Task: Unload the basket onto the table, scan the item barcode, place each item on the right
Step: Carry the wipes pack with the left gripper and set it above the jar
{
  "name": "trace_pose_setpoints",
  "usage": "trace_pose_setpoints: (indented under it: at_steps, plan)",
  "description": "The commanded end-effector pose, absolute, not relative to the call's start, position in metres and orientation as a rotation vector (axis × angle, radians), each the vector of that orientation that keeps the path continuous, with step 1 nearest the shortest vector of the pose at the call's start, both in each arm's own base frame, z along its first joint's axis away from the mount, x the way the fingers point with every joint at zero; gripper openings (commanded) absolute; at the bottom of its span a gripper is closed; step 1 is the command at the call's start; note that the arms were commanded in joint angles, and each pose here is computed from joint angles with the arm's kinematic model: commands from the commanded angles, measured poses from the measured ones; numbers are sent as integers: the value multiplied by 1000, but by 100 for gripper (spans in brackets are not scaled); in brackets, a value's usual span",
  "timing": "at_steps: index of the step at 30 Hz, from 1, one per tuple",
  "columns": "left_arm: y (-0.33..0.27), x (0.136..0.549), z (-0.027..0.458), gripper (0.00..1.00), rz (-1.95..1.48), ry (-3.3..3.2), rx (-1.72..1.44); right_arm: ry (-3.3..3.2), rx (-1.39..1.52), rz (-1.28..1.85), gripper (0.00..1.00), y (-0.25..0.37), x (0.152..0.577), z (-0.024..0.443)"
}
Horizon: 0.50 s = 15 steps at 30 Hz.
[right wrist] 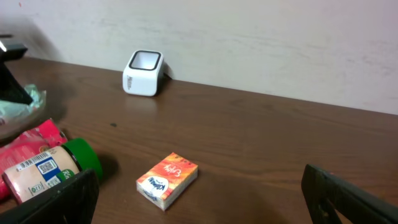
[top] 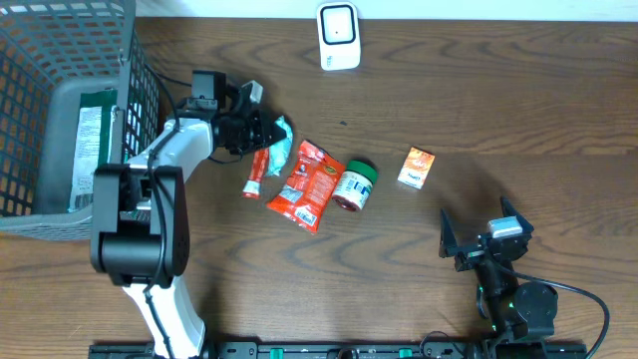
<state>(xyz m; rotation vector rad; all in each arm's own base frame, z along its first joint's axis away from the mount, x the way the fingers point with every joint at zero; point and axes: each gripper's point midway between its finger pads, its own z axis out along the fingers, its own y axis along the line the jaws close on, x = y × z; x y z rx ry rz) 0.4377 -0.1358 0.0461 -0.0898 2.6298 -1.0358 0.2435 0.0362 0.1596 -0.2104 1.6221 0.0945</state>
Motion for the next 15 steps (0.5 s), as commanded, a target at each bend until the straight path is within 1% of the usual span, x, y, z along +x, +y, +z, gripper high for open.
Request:
trace_pose_setpoints:
  at_steps: [1,4,7,11,15]
  plan:
    - [-130,454,78,7,-988,2551,-74,1625,-193,92,99,33,244,159]
    - [-150,456,114,7,-1219,2451,-106,1625,-193,92,99,33,244,159]
    - [-162,464,131,7,-1400,2376,-170,1625,-193,92,99,33,244,159]
    - [-171,471,130,7,-1544,2331,-194,1625,-193,92,99,33,244,159]
    - [-178,474,109,7,-1657,2333,-229,1625,-193,92,99,33,244,159]
